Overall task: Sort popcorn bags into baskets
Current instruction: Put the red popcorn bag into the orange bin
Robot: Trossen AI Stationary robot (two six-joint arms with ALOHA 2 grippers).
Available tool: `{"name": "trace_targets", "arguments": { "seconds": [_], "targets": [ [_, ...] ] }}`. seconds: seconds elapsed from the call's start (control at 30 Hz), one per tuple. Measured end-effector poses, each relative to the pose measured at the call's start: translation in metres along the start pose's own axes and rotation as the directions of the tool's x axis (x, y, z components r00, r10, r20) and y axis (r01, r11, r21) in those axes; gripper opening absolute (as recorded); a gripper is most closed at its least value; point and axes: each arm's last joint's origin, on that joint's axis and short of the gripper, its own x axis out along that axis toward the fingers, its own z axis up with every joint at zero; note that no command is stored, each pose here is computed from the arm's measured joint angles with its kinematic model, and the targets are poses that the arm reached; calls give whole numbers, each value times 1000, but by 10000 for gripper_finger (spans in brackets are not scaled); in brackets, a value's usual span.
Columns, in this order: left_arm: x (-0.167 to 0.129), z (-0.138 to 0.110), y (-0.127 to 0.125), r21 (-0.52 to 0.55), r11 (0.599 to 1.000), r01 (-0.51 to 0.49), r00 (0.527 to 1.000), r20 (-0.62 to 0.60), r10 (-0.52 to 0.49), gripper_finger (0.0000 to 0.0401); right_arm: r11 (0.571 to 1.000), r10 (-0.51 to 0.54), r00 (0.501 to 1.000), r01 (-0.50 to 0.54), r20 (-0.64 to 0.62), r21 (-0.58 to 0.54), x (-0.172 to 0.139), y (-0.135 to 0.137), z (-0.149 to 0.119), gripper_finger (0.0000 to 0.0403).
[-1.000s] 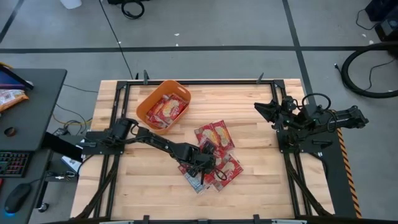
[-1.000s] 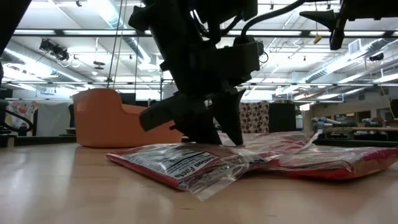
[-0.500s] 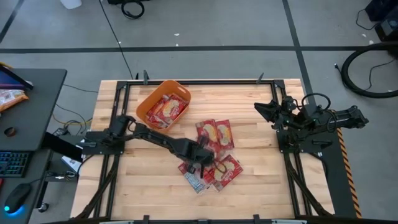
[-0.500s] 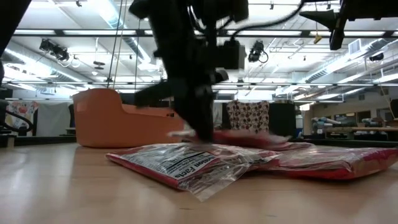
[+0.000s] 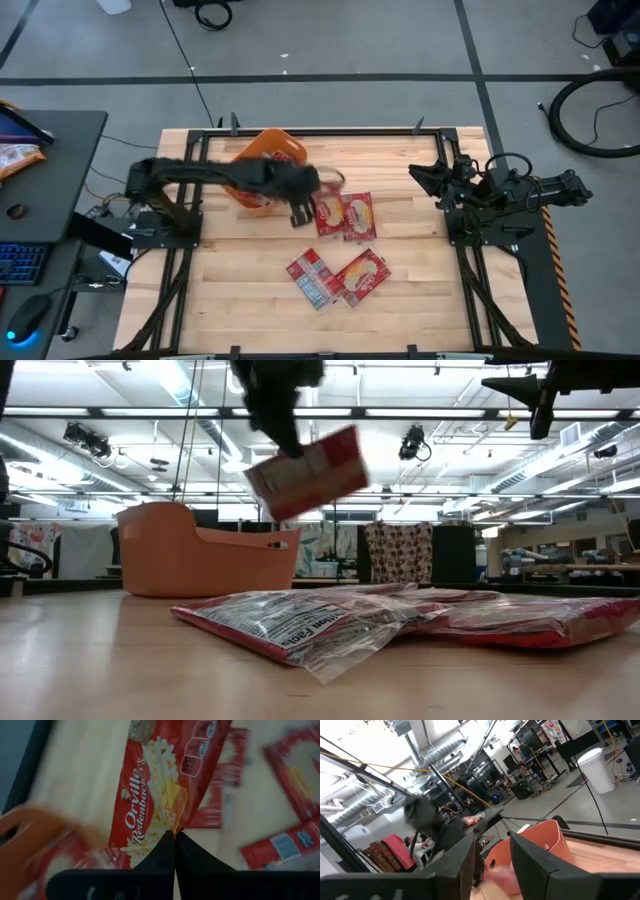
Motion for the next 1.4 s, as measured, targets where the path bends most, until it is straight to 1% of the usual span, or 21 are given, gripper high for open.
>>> {"name": "trace_targets", "arguments": {
  "seconds": [0.07, 0.13, 0.23, 0.33, 0.47, 0.6, 0.67, 0.77, 0.83, 0.9, 0.93, 1.0, 1.03, 1.1, 1.17, 1.23, 1.33, 1.4],
  "targets": [
    [-12, -4, 20, -96, 995, -29, 999, -23, 27, 2, 1000, -1, 1000, 1, 0, -14, 0, 0, 0, 130],
    [-17, -10, 38, -172, 983, -69, 995, -82, 56, 1, 1000, -8, 1000, 8, 4, -19, 0, 0, 0, 130],
    [-15, -20, 59, -220, 966, -137, 978, -185, 96, 1, 1000, -20, 1000, 20, 11, -24, 0, -1, 0, 130],
    [-6, -29, 77, -265, 945, -193, 961, -247, 127, 1, 999, -23, 1000, 23, 13, -24, 0, -1, 0, 130],
    [16, -48, 100, -317, 914, -254, 929, -342, 140, 10, 1000, -21, 1000, 21, 16, -15, 0, -1, 1, 130],
    [30, -63, 120, -336, 895, -294, 911, -383, 155, 34, 1000, -17, 1000, 17, 22, -10, 0, 0, 1, 130],
    [30, -64, 127, -349, 887, -303, 909, -384, 159, 55, 1000, -14, 1000, 14, 27, -6, 0, 0, 2, 130],
    [29, -64, 128, -357, 887, -293, 914, -377, 151, 92, 1000, -10, 999, 10, 30, -4, 0, 0, 2, 130],
    [30, -60, 124, -366, 905, -216, 936, -340, 86, 116, 1000, -8, 999, 8, 31, -2, 0, 1, 3, 130],
    [31, -56, 115, -368, 926, -81, 957, -290, -31, 133, 1000, -9, 999, 9, 32, -2, 0, 1, 3, 130],
    [32, -52, 109, -357, 934, 3, 963, -251, -99, 139, 1000, -9, 999, 9, 32, -2, 0, 1, 3, 130],
    [32, -43, 93, -299, 940, 164, 960, -169, -221, 144, 1000, -8, 999, 8, 32, -2, 0, 1, 3, 130],
    [32, -40, 84, -252, 939, 232, 952, -138, -272, 144, 1000, -8, 999, 8, 32, -2, 0, 1, 3, 130],
    [30, -35, 64, -127, 935, 331, 933, -103, -345, 142, 1000, -8, 999, 8, 31, -2, 0, 1, 3, 130],
    [28, -33, 42, 19, 925, 379, 921, -105, -375, 142, 1000, -7, 999, 7, 34, 0, 0, 1, 3, 130],
    [25, -34, 20, 151, 903, 403, 914, -118, -388, 142, 1000, -6, 999, 6, 33, 0, 0, 1, 3, 130],
    [18, -37, -16, 327, 861, 390, 921, -118, -372, 144, 1000, -5, 999, 5, 33, 0, 0, 1, 3, 130],
    [12, -39, -40, 418, 834, 359, 931, -93, -354, 151, 1000, -5, 999, 5, 33, 0, 0, 1, 3, 130]
  ]
}}
